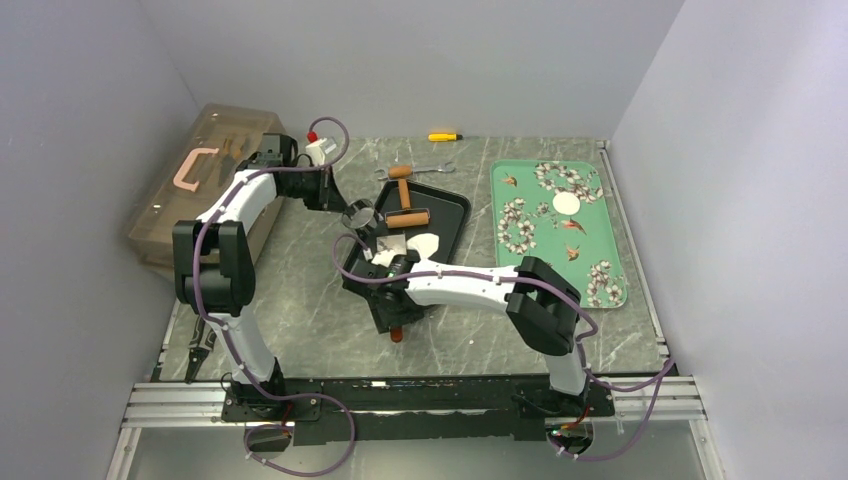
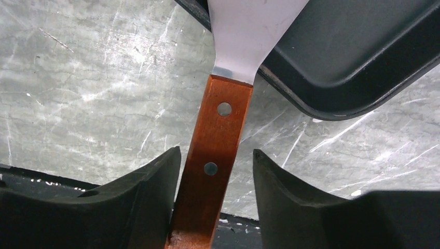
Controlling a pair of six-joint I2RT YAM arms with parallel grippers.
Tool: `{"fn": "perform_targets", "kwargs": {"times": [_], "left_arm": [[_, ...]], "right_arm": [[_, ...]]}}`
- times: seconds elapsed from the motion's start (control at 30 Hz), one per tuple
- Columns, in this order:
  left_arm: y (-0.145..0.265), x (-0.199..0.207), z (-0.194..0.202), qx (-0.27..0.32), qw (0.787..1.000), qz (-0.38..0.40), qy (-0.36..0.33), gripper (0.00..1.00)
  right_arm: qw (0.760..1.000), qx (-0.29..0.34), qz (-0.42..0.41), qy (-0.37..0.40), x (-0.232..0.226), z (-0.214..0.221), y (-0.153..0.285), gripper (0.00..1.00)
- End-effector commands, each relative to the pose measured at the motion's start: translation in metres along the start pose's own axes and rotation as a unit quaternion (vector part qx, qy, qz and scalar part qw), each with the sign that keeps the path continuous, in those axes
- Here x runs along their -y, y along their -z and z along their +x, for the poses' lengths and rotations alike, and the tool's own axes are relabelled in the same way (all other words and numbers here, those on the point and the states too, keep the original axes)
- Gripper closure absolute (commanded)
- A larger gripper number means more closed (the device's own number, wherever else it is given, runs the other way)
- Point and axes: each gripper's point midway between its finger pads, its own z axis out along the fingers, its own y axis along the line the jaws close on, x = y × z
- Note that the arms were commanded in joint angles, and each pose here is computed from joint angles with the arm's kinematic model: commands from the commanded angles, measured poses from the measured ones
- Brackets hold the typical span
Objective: Roll out the dumpling wrappers from the dough
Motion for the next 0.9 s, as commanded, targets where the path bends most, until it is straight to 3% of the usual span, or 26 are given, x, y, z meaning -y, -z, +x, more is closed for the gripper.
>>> {"fn": "perform_targets", "kwargs": {"times": [0.0,0.1,0.27,0.37,0.63,0.87], "left_arm": [[0.010,0.026,-0.012,0.019,0.999,0.027,-0.038,1.00],[0.011,0.028,-0.013,0.020,0.999,0.028,-0.038,1.00],[0.010,0.037,-0.011,0.014,0.998,0.032,-0.045,1.00],[0.009,0.045,-0.008,0.008,0.998,0.036,-0.052,1.00],[0.022,0.066,-0.008,0.009,0.997,0.051,-0.062,1.00],[0.037,0.088,0.007,0.004,0.995,0.069,-0.070,1.00]], "right_arm": [[1.000,0.011,-0.020,0.001,-0.002,-0.005,0.020,0.48],[1.000,0.010,-0.026,-0.001,-0.001,-0.002,0.022,0.54],[0.999,0.012,-0.030,0.014,0.002,-0.002,0.020,0.86],[0.999,0.035,0.004,0.028,0.024,-0.007,0.029,1.00],[0.991,0.079,0.050,0.100,0.064,-0.010,0.044,1.00],[0.983,0.115,0.033,0.136,0.077,-0.017,0.038,1.00]]}}
